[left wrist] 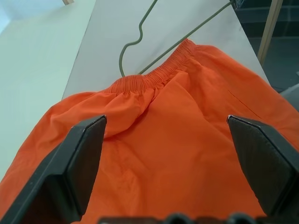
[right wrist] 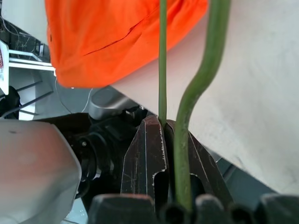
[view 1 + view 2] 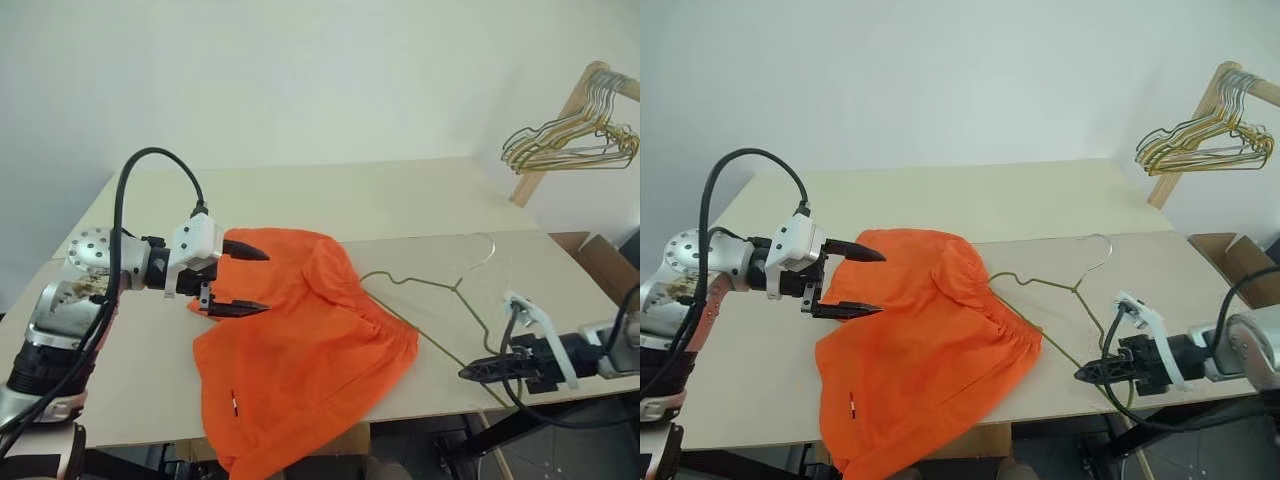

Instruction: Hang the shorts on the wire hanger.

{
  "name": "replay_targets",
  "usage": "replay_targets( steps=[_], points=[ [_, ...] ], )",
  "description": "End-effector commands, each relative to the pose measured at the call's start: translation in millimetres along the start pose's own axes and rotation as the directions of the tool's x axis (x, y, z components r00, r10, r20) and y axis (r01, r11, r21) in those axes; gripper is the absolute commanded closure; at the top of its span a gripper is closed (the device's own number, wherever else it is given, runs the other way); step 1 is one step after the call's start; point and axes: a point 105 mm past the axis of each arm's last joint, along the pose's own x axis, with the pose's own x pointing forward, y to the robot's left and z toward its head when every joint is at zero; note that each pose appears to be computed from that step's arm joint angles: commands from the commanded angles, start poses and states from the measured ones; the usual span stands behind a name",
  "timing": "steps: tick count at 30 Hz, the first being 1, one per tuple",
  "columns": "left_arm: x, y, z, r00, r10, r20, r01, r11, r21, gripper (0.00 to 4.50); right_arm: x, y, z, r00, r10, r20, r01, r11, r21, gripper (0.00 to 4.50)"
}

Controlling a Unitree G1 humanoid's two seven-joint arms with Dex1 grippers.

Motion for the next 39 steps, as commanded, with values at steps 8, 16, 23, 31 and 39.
replay_targets(
  steps=[8, 16, 23, 31, 39],
  points=[
    [-10, 1, 7, 0.999, 0.054, 0.010, -0.054, 0.998, 0.023, 0.02, -6, 2, -10, 0.996, -0.005, -0.089, 0.000, 0.999, -0.053, 4.50],
    [-7, -3, 5, 0.999, 0.053, 0.010, -0.053, 0.998, 0.024, 0.02, -8, -5, -7, 0.993, 0.007, -0.118, -0.012, 0.999, -0.037, 4.50],
    [-8, -6, 1, 0.999, 0.048, -0.001, -0.048, 0.999, 0.015, 0.02, -17, 24, -15, 0.973, 0.171, -0.153, -0.183, 0.981, -0.070, 4.50],
    [-13, -8, 0, 0.998, 0.060, -0.022, -0.060, 0.998, 0.029, 0.02, 4, 12, 11, 0.978, 0.183, -0.100, -0.194, 0.975, -0.110, 4.50],
    [-21, -11, 4, 0.996, 0.080, -0.038, -0.079, 0.997, 0.026, 0.02, 34, -9, 13, 0.980, 0.176, -0.088, -0.175, 0.984, 0.025, 4.50]
  ],
)
